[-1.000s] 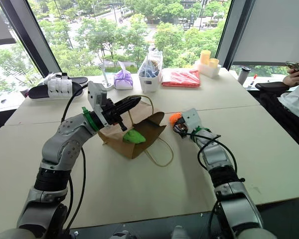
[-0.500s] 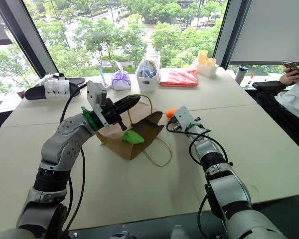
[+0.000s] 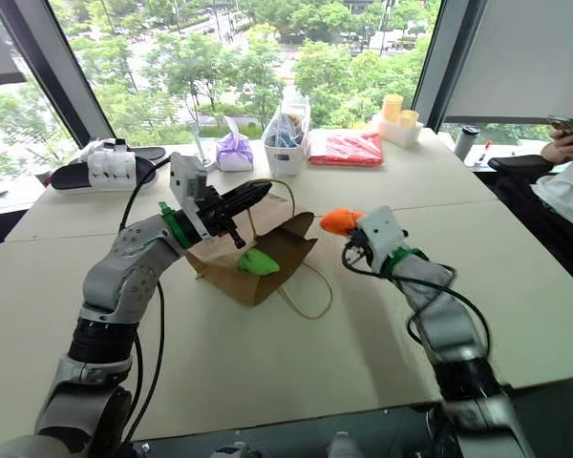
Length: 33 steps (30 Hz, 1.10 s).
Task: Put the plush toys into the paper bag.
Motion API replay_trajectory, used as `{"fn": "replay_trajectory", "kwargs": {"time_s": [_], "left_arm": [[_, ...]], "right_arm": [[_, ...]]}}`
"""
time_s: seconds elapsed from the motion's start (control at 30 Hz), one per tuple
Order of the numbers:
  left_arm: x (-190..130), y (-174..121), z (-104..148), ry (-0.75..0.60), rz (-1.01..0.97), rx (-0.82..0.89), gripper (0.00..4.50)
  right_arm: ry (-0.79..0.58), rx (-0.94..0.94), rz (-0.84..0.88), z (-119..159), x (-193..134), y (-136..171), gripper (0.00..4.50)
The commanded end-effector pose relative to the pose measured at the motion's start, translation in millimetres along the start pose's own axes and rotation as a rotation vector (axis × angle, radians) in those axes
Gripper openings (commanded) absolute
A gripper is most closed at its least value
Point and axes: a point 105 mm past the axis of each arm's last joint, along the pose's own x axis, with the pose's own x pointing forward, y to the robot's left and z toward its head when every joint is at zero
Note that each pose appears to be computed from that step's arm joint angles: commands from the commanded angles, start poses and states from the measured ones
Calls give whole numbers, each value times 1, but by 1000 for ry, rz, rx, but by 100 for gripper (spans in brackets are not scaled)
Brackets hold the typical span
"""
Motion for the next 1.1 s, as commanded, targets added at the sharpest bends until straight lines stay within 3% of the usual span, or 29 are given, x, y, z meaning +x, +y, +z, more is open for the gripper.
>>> {"fn": "replay_trajectory", "kwargs": {"time_s": [0.03, 0.2, 0.57, 0.73, 0.87, 0.9, 1.1], "left_arm": [[2, 3, 16, -51, -14, 32, 0], [5, 5, 16, -48, -39, 32, 0], [6, -2, 22, -60, -67, 10, 0], [6, -3, 20, -56, -64, 7, 0], [5, -2, 17, -52, -59, 10, 0], [4, -2, 17, -51, -59, 10, 0], [4, -1, 13, -49, -61, 0, 0]], "right_arm": [[-58, 15, 113, 33, -21, 33, 2], [-45, 115, 139, 28, -2, 73, 2], [-97, 174, 95, 31, 83, 86, 2], [-109, 145, 106, 29, 106, 94, 202], [-118, 137, 94, 26, 109, 94, 419], [-117, 140, 97, 25, 105, 93, 444], [-143, 164, 59, 32, 59, 66, 444]]}}
